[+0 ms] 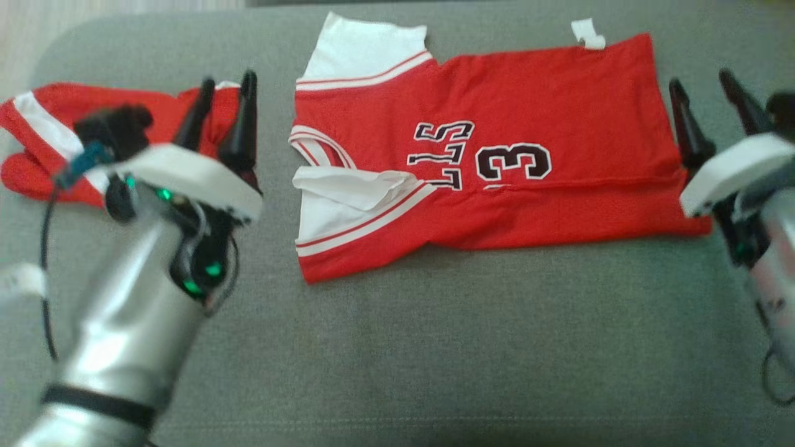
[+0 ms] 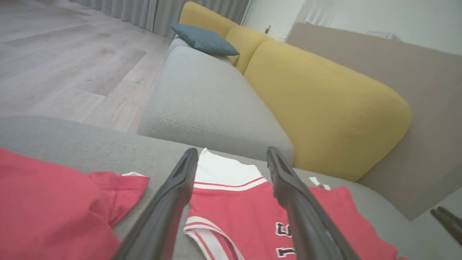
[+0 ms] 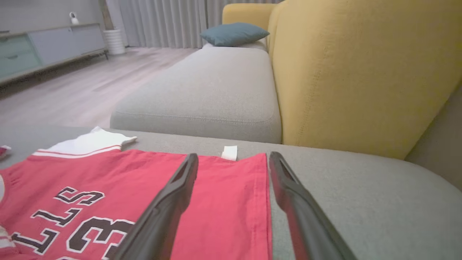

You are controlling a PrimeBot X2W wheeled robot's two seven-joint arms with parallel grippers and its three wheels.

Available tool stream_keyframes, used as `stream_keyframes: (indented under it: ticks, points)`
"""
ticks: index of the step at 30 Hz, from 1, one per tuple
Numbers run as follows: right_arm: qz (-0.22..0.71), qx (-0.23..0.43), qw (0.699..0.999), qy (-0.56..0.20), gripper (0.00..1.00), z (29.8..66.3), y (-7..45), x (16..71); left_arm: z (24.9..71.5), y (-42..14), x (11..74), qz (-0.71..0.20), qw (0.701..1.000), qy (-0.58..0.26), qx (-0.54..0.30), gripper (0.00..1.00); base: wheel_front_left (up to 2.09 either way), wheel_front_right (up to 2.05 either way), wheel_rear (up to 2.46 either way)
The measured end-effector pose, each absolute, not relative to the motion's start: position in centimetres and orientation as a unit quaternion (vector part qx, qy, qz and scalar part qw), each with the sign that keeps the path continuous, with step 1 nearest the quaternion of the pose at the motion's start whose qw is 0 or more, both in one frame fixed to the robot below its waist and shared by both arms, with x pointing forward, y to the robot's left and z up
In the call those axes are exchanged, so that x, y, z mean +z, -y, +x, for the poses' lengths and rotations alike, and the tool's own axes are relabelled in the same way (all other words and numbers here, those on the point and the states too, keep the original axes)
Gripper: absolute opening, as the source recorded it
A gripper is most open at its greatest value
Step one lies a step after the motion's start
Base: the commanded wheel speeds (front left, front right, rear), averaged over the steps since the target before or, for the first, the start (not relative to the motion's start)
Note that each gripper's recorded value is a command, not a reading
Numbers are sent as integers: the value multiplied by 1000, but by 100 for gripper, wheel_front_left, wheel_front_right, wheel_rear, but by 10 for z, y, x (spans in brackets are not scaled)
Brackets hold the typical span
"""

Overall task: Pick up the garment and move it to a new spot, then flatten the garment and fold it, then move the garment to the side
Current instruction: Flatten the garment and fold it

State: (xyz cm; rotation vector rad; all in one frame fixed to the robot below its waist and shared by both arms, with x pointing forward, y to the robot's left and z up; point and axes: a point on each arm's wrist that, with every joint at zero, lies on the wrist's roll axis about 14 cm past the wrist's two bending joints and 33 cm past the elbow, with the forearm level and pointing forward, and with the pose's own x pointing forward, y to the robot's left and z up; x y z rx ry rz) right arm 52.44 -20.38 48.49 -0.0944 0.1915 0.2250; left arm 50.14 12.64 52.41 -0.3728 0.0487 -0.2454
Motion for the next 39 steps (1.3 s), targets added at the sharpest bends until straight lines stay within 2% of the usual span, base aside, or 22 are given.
stream_keyframes:
  ticks: [3,7,11,16,20,26,32,39]
  points:
    - [-7,92,993,-79,100,509,204,485,483,-125,536,-216,971,5,-99,100,0,0,0]
    - [2,83,996,-15,100,495,203,517,453,-121,552,-181,977,51,-95,100,0,0,0]
    - [1,74,996,47,100,468,193,539,419,-114,535,-168,981,43,-83,100,0,0,0]
    - [9,65,997,32,100,413,175,511,384,-118,511,-153,986,20,-64,100,0,0,0]
    - [13,53,998,30,100,391,174,505,371,-121,506,-148,987,18,-58,100,0,0,0]
    - [10,42,998,41,100,386,178,511,363,-119,481,-156,986,-19,-54,100,0,0,0]
    - [3,39,999,28,100,388,180,502,362,-108,431,-129,984,-101,-63,100,0,0,0]
    - [-1,31,999,25,100,398,186,499,389,-91,411,-107,979,-147,-90,100,0,0,0]
